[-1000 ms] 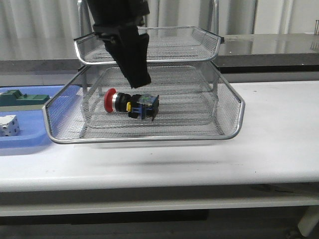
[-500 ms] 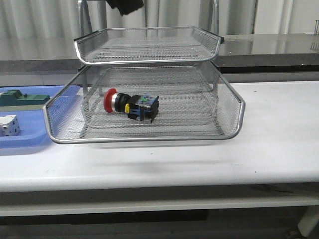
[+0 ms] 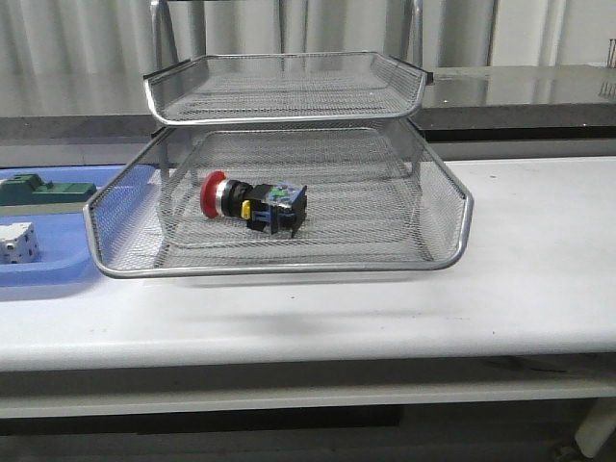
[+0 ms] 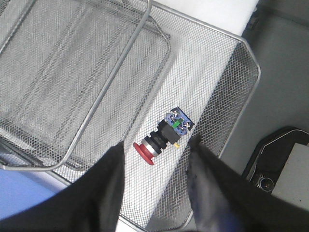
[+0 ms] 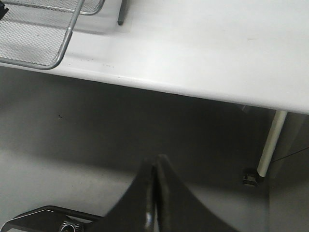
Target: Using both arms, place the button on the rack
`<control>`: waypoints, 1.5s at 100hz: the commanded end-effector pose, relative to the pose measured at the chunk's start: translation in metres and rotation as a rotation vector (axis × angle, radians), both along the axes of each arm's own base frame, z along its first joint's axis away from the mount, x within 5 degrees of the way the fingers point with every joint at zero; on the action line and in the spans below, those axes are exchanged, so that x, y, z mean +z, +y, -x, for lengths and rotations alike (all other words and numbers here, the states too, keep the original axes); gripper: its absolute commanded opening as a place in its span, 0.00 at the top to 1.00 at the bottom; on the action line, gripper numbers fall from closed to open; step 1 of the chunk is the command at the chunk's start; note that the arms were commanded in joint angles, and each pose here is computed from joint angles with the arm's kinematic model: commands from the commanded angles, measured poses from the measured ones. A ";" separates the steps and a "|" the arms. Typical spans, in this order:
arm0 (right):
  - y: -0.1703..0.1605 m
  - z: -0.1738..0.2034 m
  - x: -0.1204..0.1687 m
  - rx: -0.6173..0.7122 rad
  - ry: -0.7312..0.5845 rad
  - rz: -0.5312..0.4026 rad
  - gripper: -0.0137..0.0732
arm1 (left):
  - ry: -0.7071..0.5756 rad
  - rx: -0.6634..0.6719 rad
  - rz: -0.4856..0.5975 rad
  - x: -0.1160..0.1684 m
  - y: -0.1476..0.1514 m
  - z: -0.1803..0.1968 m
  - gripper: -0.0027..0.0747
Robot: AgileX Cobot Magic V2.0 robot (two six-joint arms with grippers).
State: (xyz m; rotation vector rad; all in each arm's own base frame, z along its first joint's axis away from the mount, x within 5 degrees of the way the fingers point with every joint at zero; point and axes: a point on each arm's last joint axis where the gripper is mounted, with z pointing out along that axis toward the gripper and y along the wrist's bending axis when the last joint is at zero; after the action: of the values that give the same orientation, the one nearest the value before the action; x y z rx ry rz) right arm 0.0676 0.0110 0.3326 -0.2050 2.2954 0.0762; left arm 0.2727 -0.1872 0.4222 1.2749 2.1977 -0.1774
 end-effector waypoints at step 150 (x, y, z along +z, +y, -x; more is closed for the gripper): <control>0.000 -0.003 0.013 -0.009 -0.083 -0.007 0.92 | -0.872 0.640 0.584 -0.087 0.180 0.232 0.59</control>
State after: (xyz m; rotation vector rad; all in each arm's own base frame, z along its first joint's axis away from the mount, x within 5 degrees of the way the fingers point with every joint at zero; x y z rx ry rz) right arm 0.0676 0.0110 0.3326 -0.2050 2.2954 0.0762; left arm 0.0483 -0.0084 0.3248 0.2635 1.6435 0.0270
